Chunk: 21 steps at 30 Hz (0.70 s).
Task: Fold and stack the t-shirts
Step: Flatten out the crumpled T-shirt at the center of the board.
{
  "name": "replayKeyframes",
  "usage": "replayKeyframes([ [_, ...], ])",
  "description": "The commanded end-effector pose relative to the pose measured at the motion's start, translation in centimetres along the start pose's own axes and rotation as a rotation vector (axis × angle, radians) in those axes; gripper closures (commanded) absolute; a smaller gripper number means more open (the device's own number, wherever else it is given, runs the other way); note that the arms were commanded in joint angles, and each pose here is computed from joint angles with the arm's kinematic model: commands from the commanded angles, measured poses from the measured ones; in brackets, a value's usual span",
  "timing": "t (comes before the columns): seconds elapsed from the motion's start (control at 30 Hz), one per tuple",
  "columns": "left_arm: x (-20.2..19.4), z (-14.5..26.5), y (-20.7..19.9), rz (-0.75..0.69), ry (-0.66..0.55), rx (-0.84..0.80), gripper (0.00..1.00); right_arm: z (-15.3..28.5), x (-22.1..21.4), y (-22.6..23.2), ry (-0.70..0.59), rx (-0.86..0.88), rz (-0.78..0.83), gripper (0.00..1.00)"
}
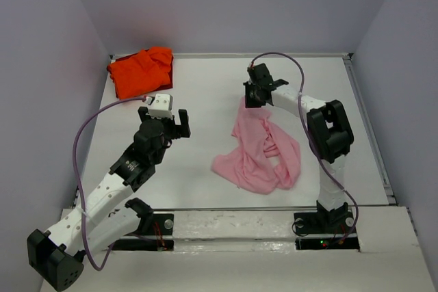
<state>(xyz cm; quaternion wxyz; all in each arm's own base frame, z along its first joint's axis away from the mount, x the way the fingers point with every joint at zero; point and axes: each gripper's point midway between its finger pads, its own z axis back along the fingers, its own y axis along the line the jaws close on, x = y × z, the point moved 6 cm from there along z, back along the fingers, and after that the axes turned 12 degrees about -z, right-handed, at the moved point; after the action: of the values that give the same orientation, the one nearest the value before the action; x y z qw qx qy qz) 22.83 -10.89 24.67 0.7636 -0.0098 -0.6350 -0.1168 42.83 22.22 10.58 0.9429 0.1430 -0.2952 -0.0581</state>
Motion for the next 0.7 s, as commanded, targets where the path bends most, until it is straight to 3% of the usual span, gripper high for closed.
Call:
replayKeyframes([
  [0.0, 2.4, 0.5, 0.3, 0.020, -0.076, 0.002, 0.01, 1.7, 0.9, 0.5, -0.053, 0.029, -0.001, 0.84],
  [0.03, 2.4, 0.5, 0.3, 0.018, -0.076, -0.001, 0.01, 1.5, 0.8, 0.3, -0.050, 0.018, 0.004, 0.63],
  [0.07, 2.4, 0.4, 0.2, 0.019, -0.074, -0.001, 0.01, 1.3, 0.7, 0.2, -0.050, 0.009, 0.004, 0.53],
  [0.23, 2.3, 0.4, 0.3, 0.017, -0.073, 0.001, 0.01, 1.5, 0.1, -0.3, -0.039, -0.003, -0.006, 0.33],
  [0.33, 2.3, 0.4, 0.2, 0.016, -0.072, -0.002, 0.01, 2.7, -0.6, -0.7, -0.035, -0.009, -0.019, 0.32],
  [0.5, 2.4, 0.4, 0.2, 0.017, -0.076, -0.002, 0.01, 3.1, -2.3, -1.8, 0.001, -0.027, -0.012, 0.32],
  [0.57, 2.4, 0.4, 0.2, 0.018, -0.076, -0.004, 0.01, 2.9, -3.0, -2.2, 0.018, -0.031, -0.008, 0.39],
  [0.6, 2.4, 0.4, 0.2, 0.018, -0.076, -0.004, 0.01, 2.7, -3.2, -2.2, 0.026, -0.030, -0.007, 0.46],
  [0.63, 2.4, 0.4, 0.2, 0.016, -0.075, -0.004, 0.01, 2.6, -3.5, -2.4, 0.032, -0.032, -0.008, 0.69],
  [0.67, 2.4, 0.4, 0.2, 0.016, -0.075, -0.004, 0.01, 2.6, -3.7, -2.5, 0.035, -0.033, -0.008, 0.82],
])
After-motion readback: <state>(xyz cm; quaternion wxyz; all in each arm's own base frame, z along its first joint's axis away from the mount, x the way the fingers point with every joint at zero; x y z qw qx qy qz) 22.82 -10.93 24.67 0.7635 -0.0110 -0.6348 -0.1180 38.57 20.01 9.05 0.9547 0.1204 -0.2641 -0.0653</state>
